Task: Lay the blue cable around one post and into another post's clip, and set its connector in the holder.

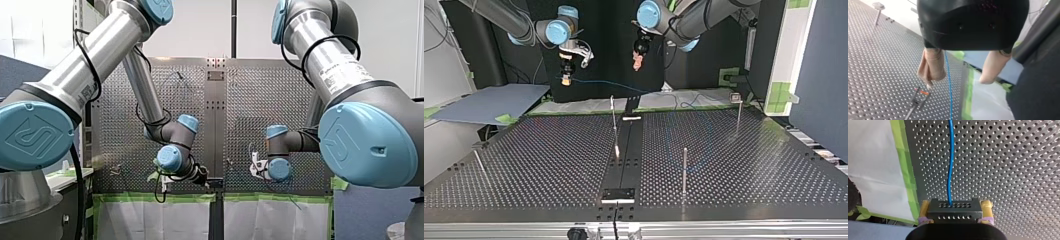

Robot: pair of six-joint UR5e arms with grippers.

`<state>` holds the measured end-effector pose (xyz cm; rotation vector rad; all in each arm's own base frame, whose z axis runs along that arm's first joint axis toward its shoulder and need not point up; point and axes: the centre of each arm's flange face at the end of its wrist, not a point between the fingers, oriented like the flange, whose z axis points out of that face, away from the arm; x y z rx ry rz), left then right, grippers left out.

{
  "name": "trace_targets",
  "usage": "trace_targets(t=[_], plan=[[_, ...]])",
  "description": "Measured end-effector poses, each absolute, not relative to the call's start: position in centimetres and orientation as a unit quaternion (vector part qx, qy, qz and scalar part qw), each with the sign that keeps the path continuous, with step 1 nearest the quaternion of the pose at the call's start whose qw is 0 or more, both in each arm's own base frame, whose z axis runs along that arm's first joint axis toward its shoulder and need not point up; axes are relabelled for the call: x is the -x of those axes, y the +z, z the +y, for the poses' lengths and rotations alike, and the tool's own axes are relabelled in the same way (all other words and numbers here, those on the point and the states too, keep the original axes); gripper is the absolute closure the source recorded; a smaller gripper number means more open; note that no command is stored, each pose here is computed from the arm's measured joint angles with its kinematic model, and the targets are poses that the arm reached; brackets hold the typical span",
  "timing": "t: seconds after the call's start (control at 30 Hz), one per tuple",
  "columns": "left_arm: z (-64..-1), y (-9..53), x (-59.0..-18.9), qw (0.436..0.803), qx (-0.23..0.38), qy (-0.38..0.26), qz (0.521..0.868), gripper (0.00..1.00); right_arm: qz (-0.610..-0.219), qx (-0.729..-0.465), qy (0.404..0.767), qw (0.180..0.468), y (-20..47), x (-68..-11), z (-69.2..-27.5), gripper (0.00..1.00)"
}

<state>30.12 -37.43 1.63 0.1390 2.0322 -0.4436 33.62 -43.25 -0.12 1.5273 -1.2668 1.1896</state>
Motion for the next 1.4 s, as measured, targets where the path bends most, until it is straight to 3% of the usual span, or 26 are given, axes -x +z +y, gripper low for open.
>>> trace_targets(t=[0.67, 1.0, 1.4], plan=[[-40.5, 3.8, -33.6, 0.565, -0.004, -0.277, 0.778, 0.0, -0.478, -0.613, 0.494, 0.39, 3.3, -36.7, -41.4, 0.8], [-40.5, 4.0, -34.2, 0.563, 0.005, -0.291, 0.773, 0.0, -0.472, -0.599, 0.517, 0.388, 7.2, -37.3, -41.5, 0.8], [-40.8, 4.4, -35.1, 0.564, 0.017, -0.3, 0.769, 0.0, -0.464, -0.605, 0.524, 0.38, 8.0, -38.0, -41.0, 0.8]])
